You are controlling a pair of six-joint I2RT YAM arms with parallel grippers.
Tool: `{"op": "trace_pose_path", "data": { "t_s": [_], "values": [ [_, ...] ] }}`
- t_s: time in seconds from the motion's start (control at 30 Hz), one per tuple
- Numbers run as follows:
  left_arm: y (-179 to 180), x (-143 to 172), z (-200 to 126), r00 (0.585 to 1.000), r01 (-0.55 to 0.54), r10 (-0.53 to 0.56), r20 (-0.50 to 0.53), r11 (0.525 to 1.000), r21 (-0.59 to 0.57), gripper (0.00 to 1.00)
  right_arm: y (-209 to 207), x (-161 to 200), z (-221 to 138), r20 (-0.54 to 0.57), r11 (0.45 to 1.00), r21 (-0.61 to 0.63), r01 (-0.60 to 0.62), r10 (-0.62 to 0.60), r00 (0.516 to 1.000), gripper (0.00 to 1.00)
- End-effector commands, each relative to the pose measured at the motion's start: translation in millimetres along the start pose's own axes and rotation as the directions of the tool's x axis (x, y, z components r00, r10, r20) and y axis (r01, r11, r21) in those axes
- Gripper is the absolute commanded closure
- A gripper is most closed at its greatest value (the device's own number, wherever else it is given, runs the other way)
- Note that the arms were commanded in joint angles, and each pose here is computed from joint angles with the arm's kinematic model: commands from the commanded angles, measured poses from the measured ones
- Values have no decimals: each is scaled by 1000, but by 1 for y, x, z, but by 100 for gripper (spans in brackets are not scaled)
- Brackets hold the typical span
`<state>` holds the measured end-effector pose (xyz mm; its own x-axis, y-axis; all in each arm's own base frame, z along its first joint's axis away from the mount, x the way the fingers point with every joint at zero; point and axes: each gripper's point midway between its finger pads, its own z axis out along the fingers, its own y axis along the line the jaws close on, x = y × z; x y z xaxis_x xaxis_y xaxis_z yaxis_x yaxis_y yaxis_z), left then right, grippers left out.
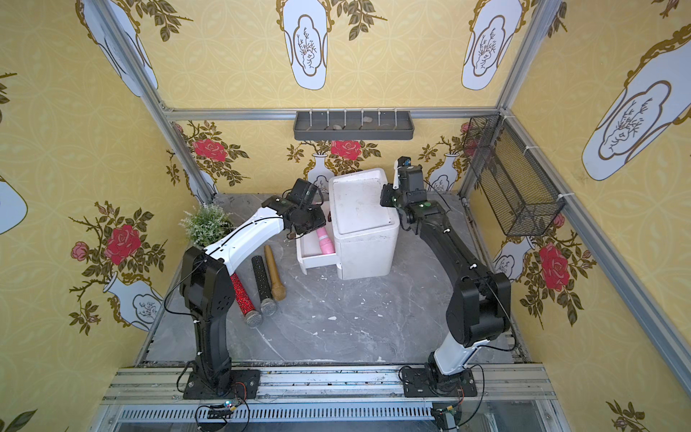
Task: Take the microphone out of the drawer
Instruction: Pick up the microphone from the drawer, then place the microphone at the center of the board.
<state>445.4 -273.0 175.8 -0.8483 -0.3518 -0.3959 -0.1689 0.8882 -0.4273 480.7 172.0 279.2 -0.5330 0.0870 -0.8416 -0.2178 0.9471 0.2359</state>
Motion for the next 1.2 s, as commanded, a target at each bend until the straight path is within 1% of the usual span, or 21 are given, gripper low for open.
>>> {"op": "trace_pose_path", "data": {
  "t_s": [0.0, 0.27, 0.53, 0.7, 0.77, 0.8, 0.83, 1.0, 1.1, 1.17],
  "values": [
    [0, -11, -7, 999, -26, 26, 42, 1000, -10, 100, -17, 64, 0, -242, 998, 67, 0, 17, 970, 99],
    [16, -21, -20, 997, -37, 40, 71, 998, -50, 100, -17, 62, -1, -243, 998, 68, 5, 12, 970, 99],
    [41, -29, -36, 995, -14, 21, 94, 998, -68, 100, -17, 61, 0, -245, 998, 68, 8, 9, 970, 99],
    [58, -30, -48, 995, 16, -10, 96, 998, -65, 100, -16, 61, 2, -248, 998, 67, 7, 10, 969, 99],
    [59, -26, -52, 995, 25, -21, 96, 999, -46, 100, -17, 63, 2, -251, 998, 69, 8, 10, 968, 99],
    [69, -33, -56, 993, 55, -50, 110, 998, -42, 100, -17, 63, 3, -252, 998, 70, 8, 10, 968, 99],
    [72, -33, -60, 991, 70, -66, 118, 997, -26, 100, -17, 64, 3, -253, 997, 71, 8, 10, 967, 99],
    [79, -38, -78, 973, 153, -164, 160, 985, 80, 100, -18, 66, 4, -259, 997, 78, 11, 9, 966, 99],
    [84, -41, -90, 964, 176, -196, 179, 977, 123, 100, -18, 67, 4, -263, 997, 80, 14, 8, 965, 99],
    [88, -43, -97, 963, 176, -198, 183, 976, 130, 100, -18, 67, 4, -263, 997, 81, 15, 7, 965, 99]
  ]
}}
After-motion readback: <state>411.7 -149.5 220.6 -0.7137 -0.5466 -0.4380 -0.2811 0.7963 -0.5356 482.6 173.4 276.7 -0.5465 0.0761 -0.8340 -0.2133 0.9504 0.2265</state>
